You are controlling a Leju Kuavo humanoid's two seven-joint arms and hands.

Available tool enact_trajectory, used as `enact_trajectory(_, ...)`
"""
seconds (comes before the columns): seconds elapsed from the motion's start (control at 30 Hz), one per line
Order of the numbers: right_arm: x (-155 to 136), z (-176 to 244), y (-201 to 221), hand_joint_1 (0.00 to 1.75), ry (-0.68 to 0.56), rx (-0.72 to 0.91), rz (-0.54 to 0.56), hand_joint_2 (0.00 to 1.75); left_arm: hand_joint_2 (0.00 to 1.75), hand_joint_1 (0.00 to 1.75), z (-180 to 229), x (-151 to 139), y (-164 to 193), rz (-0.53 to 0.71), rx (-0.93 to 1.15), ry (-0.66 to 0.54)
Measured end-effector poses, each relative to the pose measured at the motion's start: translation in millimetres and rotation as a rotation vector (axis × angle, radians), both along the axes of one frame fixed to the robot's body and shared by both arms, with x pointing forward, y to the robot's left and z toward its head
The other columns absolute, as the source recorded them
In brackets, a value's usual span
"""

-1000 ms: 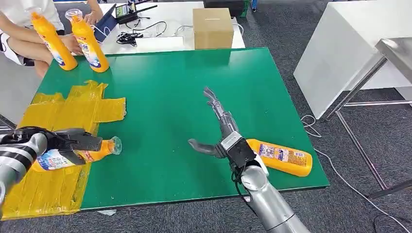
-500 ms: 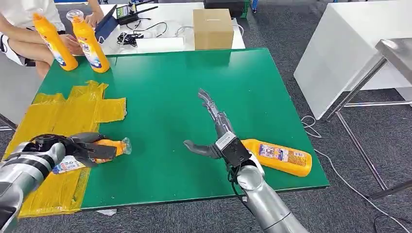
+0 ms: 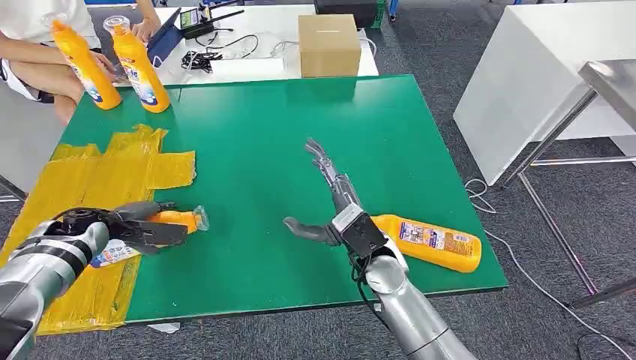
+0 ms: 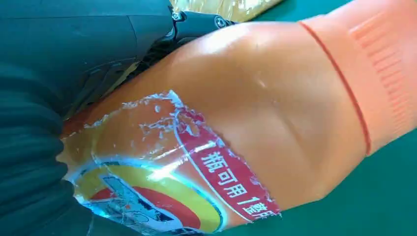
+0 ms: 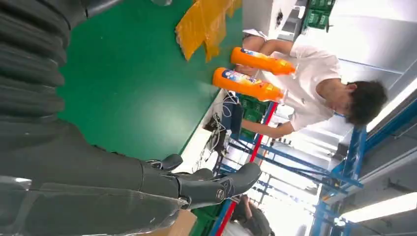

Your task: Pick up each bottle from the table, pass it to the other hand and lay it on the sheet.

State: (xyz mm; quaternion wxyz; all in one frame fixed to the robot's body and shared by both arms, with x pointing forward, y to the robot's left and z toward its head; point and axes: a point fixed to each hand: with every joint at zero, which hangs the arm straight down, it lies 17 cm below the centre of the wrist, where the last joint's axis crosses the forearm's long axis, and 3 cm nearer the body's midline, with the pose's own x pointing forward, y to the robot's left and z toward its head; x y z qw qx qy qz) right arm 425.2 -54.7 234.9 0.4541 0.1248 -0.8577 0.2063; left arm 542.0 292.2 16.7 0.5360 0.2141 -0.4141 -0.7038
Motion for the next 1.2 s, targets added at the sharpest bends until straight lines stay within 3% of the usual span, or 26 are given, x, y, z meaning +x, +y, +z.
enact_trajectory(0.2, 0.0, -0.5, 0.2, 0.00, 0.000, -0.004, 0.000, 1.75, 1.75, 0.00, 4.6, 4.6, -6.7, -0.006, -0.016, -0.048)
enact_trajectory(0.67, 3.1, -6.6, -4.1, 0.00, 0.016, -0.023, -0.026, 1.75, 1.75, 0.00, 73.2, 42.9, -45.6, -0.067, -0.031, -0.407)
enact_trajectory(0.87, 4.2, -11.4, -7.1, 0.00, 0.026, -0.033, -0.044, 1.75, 1.75, 0.00, 97.1, 50.1, -57.3, -0.087, -0.026, -0.506)
enact_trajectory(1.0, 5.2, -15.8, -10.9, 0.00, 0.037, -0.039, -0.060, 1.75, 1.75, 0.00, 128.8, 50.7, -75.4, -0.105, -0.109, -0.630)
enact_trajectory(1.2, 6.0, -20.2, -15.9, 0.00, 0.045, -0.041, -0.083, 1.75, 1.75, 0.00, 163.0, 36.9, -99.6, -0.123, -0.299, -0.719)
